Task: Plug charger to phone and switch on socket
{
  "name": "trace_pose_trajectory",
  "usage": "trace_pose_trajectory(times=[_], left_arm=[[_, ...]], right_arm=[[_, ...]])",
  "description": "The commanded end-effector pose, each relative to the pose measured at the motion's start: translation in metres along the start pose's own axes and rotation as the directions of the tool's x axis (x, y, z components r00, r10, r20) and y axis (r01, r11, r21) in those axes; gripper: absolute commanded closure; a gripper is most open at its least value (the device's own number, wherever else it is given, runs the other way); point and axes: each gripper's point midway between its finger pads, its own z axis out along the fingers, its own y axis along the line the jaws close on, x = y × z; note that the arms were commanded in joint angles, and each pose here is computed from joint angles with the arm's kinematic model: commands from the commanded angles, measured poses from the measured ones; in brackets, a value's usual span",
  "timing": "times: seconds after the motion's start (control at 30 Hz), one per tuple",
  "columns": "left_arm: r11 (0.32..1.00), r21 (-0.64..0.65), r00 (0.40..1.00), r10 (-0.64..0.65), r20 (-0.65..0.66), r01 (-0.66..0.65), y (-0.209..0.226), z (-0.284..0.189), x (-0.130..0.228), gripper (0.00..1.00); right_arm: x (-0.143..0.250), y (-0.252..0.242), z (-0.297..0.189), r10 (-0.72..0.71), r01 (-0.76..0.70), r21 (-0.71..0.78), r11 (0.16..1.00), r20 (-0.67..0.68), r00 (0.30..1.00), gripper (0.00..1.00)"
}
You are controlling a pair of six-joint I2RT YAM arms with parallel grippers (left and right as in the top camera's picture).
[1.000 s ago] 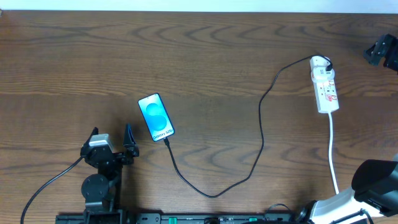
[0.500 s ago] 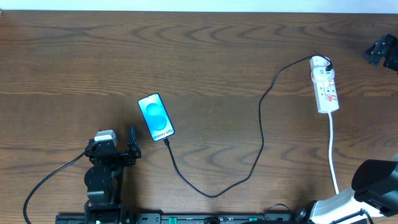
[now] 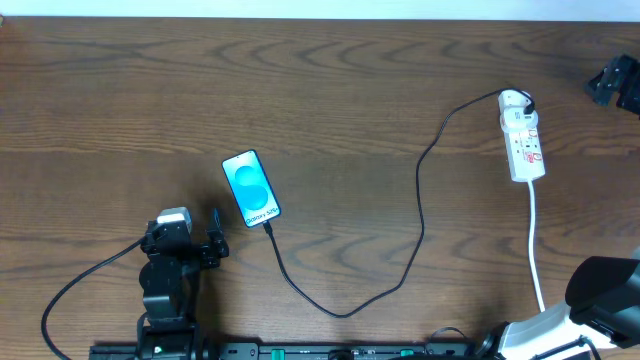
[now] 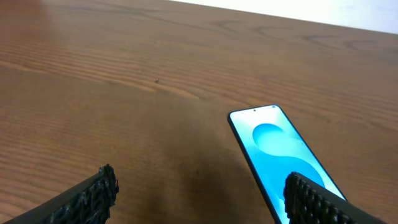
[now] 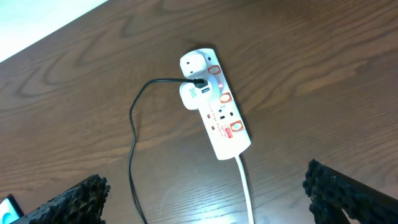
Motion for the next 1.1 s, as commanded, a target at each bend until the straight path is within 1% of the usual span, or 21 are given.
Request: trace_pose_trajectory(times=[0.0,0.4,0.57,0.73,0.77,0.87,1.03,1.07], left_arm=[[1.0,-0.024,0.998,0.016,-0.064,-0.018,0.006,0.001,0.018,0.13],[1.0,-0.024,0.998,0.016,-0.064,-0.018,0.006,0.001,0.018,0.13],[1.0,-0.024,0.998,0.016,-0.064,-0.018,0.006,0.001,0.018,0.13],[1.0,-0.024,0.998,0.016,-0.064,-0.018,0.006,0.001,0.018,0.12],[1.0,-0.024,0.998,0.016,-0.064,-0.018,0.006,0.001,0.018,0.13],[1.0,-0.024,0.998,0.016,-0.064,-0.018,0.006,0.001,0.018,0.13],[1.0,-0.024,0.998,0.016,-0.064,-0.018,0.006,0.001,0.018,0.12],[1.0,-0.024,0.998,0.016,-0.064,-0.018,0.006,0.001,0.018,0.12]], right_arm=[[-0.001,0.002,-0.001,0.003,-0.003,-0.002,1.0,0.005,1.0,0.01],[-0.001,0.001,-0.001,0.004,-0.004,0.003,1.0,0.005,1.0,0.01],[-0.002,-0.001,-0.004,-0.019,0.018,0.019,1.0,0.013,1.0,0.01],[-0.007,0.004,-0.011,-0.042,0.04,0.02,0.999,0.07,0.997,0.01],[-0.007,0.008,-0.013,-0.057,0.056,0.019,0.998,0.099,0.993,0.01],[-0.003,0.016,-0.011,-0.083,0.082,0.012,0.997,0.129,0.988,0.01],[0.004,0.04,0.002,-0.161,0.167,-0.009,0.986,0.223,0.961,0.01],[0.006,0.05,0.006,-0.19,0.202,-0.016,0.979,0.263,0.946,0.01]])
